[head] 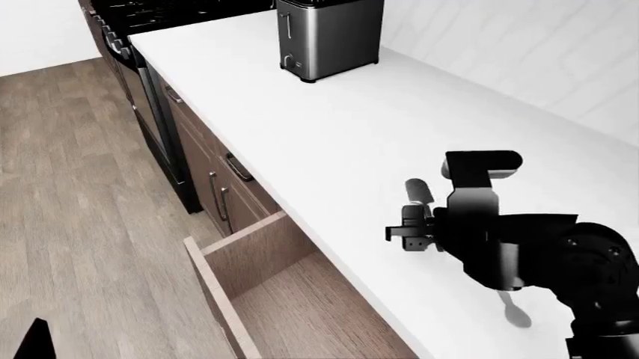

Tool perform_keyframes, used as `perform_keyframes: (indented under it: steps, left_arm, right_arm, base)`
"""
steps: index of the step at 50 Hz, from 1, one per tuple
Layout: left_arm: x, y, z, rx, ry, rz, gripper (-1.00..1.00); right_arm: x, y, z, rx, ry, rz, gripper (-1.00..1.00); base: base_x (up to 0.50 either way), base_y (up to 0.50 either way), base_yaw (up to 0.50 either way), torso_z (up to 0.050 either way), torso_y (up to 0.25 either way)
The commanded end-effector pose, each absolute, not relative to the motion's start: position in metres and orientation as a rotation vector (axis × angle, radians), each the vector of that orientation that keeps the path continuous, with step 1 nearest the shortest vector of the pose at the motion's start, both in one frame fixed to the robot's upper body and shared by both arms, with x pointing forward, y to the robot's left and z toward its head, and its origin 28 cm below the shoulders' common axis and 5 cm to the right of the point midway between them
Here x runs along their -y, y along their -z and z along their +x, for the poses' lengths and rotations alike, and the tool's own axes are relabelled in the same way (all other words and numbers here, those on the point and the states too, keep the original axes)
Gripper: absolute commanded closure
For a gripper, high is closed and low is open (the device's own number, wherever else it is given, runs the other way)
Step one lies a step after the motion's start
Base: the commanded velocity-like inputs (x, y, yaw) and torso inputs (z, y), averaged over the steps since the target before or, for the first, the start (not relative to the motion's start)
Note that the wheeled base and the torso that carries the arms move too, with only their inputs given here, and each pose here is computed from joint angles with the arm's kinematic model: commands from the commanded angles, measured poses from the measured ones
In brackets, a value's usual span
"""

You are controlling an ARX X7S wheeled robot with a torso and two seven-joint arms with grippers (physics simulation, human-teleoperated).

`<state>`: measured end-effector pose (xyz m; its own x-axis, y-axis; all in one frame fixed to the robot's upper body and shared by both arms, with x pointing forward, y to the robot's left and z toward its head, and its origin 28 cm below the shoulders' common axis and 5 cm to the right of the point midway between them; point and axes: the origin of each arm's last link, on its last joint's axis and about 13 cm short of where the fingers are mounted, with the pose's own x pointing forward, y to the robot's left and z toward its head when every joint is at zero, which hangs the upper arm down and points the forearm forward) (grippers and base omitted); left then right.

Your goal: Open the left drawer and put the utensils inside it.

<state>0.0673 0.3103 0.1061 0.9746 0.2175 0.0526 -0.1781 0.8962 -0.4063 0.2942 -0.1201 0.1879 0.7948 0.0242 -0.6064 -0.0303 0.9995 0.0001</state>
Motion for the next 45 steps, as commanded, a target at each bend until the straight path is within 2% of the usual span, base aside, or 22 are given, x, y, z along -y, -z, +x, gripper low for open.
perform_keyframes:
  steps: [1, 19, 36, 45]
  left_arm:
    - [-0.311, -0.105, 0.067, 0.097, -0.197, -0.418, -1.00]
    - [-0.308, -0.106, 0.066, 0.100, -0.190, -0.415, -1.00]
    - [-0.310, -0.104, 0.066, 0.101, -0.188, -0.425, -1.00]
    - [-0.310, -0.105, 0.067, 0.101, -0.185, -0.427, -1.00]
  right_arm:
    - [0.116, -0.161, 0.287, -0.742, -0.024, -0.109, 1.00]
    - [0.123, -0.161, 0.287, -0.695, -0.007, -0.079, 1.00]
    - [0.120, -0.185, 0.279, -0.570, 0.032, -0.117, 1.00]
    - [0.114, -0.188, 0.268, -0.543, -0.065, -0.168, 1.00]
  base:
    - [0.00, 0.00, 0.00, 0.000, 0.000]
    - [0.00, 0.00, 0.00, 0.000, 0.000]
    - [0.00, 0.00, 0.00, 0.000, 0.000]
    - [0.00, 0.00, 0.00, 0.000, 0.000]
